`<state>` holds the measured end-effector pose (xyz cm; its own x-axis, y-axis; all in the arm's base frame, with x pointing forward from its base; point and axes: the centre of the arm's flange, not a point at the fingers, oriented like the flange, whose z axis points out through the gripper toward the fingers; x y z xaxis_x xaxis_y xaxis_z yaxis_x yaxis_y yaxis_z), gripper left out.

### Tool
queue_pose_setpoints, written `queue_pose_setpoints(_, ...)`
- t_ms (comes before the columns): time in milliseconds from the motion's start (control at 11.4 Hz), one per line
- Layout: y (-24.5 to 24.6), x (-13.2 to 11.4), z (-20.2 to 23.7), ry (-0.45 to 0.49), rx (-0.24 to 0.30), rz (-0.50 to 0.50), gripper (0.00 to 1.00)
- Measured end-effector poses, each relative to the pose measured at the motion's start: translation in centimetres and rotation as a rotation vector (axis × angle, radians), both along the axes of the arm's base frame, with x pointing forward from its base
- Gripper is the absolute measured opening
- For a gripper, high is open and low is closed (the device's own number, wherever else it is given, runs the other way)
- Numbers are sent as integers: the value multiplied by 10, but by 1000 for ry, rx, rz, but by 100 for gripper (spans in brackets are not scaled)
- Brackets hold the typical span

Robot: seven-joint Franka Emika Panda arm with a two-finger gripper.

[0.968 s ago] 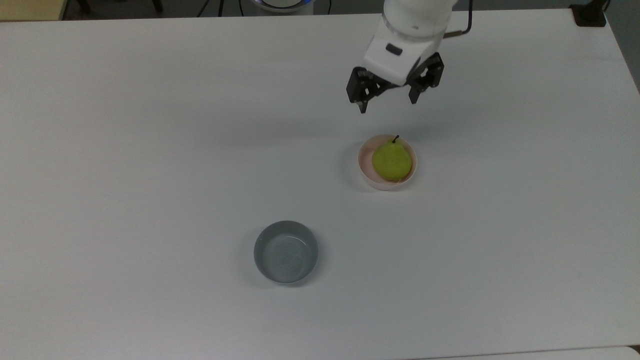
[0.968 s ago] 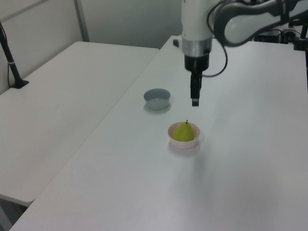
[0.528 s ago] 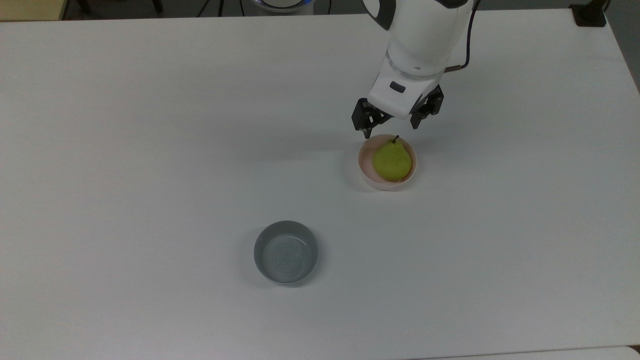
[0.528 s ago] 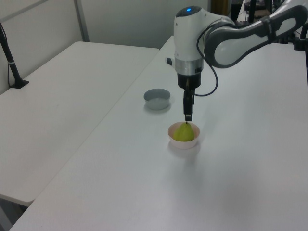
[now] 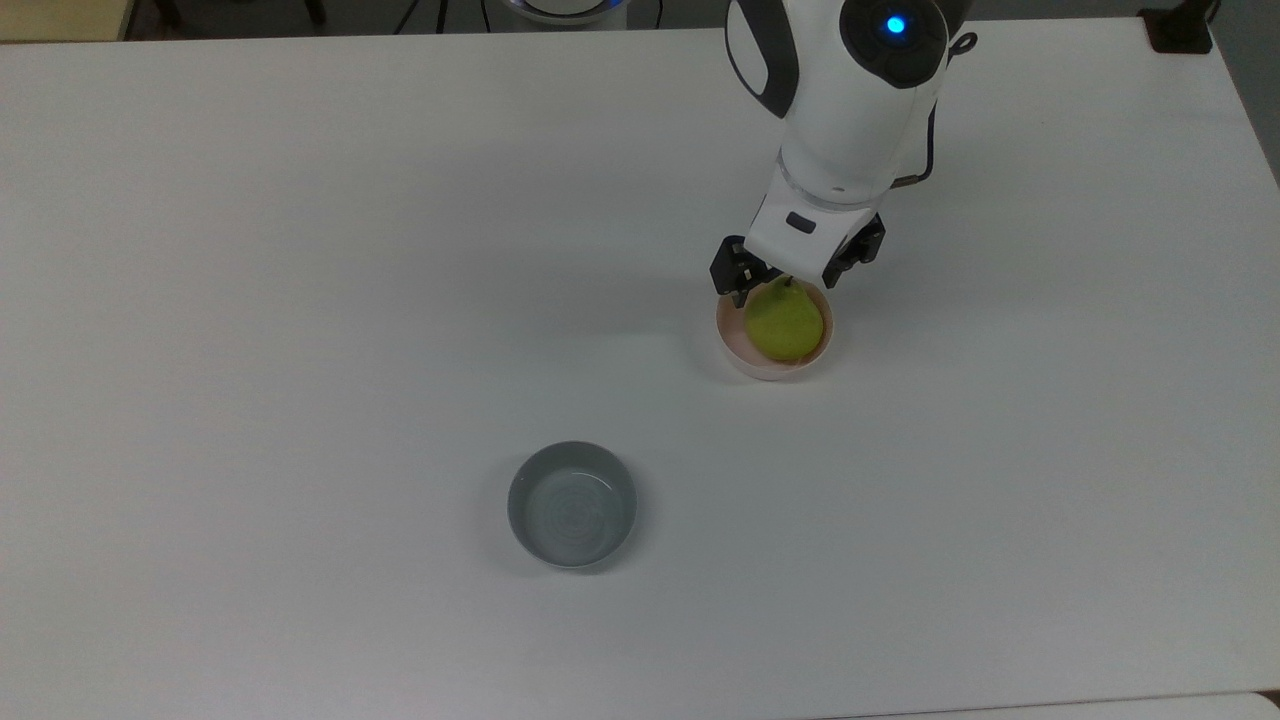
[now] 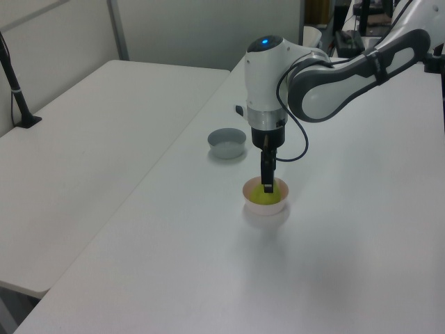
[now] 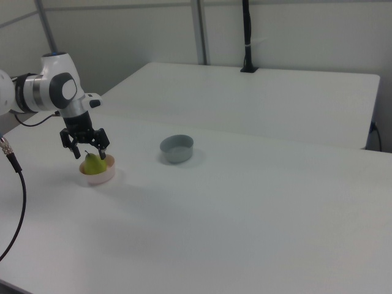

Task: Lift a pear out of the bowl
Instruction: 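Move the open gripper over the pink bowl and lower onto the pear, then close the gripper around the green pear inside the pink bowl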

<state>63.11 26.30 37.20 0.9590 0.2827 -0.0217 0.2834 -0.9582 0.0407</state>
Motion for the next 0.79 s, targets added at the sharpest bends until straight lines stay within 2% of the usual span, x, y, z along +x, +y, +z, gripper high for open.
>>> queue_pose_setpoints(352, 0, 3, -19, 4, -24, 11, 96)
queue_pose_setpoints(440, 0, 4, -23, -1, -23, 12, 93)
queue_pose_setpoints(792, 1, 5, -28, -1, -23, 13, 89)
